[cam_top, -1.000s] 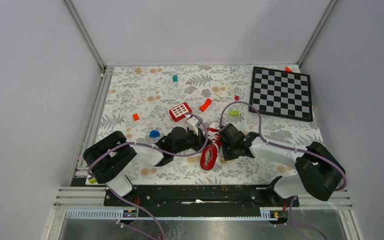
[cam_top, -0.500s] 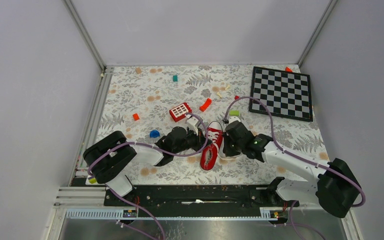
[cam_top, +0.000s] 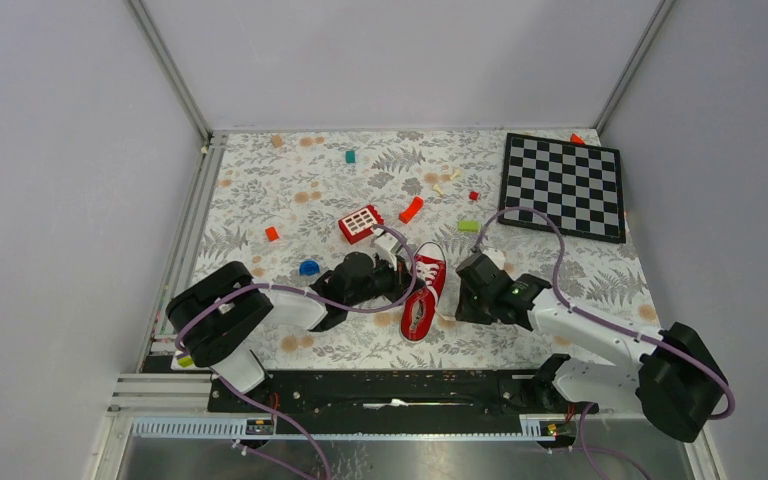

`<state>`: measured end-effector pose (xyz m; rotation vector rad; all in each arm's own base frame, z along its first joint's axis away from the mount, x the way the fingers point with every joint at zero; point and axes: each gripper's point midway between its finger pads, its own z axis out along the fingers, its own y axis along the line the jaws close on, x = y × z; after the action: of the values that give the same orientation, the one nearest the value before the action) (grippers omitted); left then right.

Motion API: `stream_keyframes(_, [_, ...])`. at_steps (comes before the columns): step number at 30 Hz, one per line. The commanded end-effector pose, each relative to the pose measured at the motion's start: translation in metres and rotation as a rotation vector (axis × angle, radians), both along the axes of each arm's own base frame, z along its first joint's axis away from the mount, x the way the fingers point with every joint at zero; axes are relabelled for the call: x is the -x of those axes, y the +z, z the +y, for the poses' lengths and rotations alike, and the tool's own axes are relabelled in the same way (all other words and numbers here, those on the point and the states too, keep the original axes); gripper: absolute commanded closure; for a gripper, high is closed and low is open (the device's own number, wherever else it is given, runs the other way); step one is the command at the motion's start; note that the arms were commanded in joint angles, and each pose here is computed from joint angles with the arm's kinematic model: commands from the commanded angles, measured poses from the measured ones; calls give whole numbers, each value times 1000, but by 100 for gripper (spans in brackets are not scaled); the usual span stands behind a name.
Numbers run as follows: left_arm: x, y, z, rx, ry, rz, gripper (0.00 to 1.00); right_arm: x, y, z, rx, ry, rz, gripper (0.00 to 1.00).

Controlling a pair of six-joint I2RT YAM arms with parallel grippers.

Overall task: Tie the shoes
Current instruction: Wrap the shoelace around the shoelace.

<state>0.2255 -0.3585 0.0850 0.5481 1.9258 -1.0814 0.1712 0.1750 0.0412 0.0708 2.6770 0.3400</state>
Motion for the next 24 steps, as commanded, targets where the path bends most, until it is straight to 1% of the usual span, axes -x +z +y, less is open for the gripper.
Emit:
stream_keyframes(1, [1,25,-13,64,-56,-43,100,2,7,-17,-40,-288,42,65])
stream_keyframes(6, [2,25,-13,63,-61,-45,100,6,3,-24,-73,-428,68,64])
stream_keyframes(8, [2,26,-13,70,-62,-48,100,6,-2,-26,-85,-484,81,60])
stream_keyframes(10, [3,27,-14,74,-67,-48,100,7,-7,-28,-87,-525,100,59])
stream_keyframes(12, [4,28,-16,80,-78,-52,100,7,-12,-30,-91,-559,111,53])
stream_keyframes(13, [5,28,-16,80,-84,-53,100,7,-15,-30,-97,-572,114,53])
stream_keyframes(17, [9,28,-20,82,-122,-49,100,3,-24,-31,-117,-614,121,53])
stream_keyframes(24, [11,28,-19,83,-129,-56,100,-7,-36,-34,-115,-656,123,55])
